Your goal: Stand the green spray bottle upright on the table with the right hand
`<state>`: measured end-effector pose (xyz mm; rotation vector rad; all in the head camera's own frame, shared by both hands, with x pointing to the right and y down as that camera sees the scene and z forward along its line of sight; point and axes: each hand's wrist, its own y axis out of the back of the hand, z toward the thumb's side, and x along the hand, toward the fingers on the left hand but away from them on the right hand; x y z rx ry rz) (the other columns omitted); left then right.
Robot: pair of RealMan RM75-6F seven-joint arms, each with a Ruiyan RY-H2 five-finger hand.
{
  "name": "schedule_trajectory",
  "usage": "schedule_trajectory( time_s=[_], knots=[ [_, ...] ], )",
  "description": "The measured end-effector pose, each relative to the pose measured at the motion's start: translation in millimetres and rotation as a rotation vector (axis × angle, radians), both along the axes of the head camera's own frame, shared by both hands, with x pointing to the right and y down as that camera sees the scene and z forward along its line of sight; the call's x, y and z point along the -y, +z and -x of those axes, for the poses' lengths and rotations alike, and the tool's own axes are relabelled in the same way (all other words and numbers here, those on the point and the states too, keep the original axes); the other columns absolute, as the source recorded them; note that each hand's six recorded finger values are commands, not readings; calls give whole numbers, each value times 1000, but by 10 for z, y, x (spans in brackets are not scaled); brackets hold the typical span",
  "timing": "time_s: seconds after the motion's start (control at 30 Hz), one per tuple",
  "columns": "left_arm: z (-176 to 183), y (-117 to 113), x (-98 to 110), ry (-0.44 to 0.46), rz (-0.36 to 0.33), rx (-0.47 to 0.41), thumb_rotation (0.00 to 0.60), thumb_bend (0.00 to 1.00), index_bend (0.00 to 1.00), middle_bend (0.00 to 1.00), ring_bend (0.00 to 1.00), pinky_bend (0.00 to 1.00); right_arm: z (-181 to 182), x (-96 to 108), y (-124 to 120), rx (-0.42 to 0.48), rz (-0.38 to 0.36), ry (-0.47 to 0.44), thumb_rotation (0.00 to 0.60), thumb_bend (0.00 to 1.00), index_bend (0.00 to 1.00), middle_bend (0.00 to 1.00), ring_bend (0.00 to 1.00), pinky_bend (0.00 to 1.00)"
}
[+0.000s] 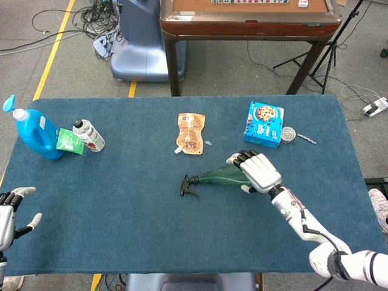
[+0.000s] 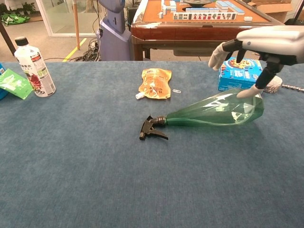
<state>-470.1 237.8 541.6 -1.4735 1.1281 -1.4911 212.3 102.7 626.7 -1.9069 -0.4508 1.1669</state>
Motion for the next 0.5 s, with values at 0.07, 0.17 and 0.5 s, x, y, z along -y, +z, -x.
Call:
schedule_trajectory(
  time_s=[0.07, 0.17, 0.5],
  knots=[
    [-4, -7, -4, 1, -2, -1, 600, 255, 296, 311, 298, 250, 109, 34, 73, -15, 0, -14, 600, 123, 264, 261, 182, 279],
    [2, -16, -10, -2, -5, 1, 600, 255, 296, 311, 298, 230, 270, 65, 179, -29, 8, -28, 600, 121, 262, 261, 180, 279],
    [56, -46, -30, -16, -11, 8, 600, 255, 296, 311, 298, 191, 684, 69, 446, -93, 10, -90, 600, 114, 249, 261, 180, 279]
  ],
)
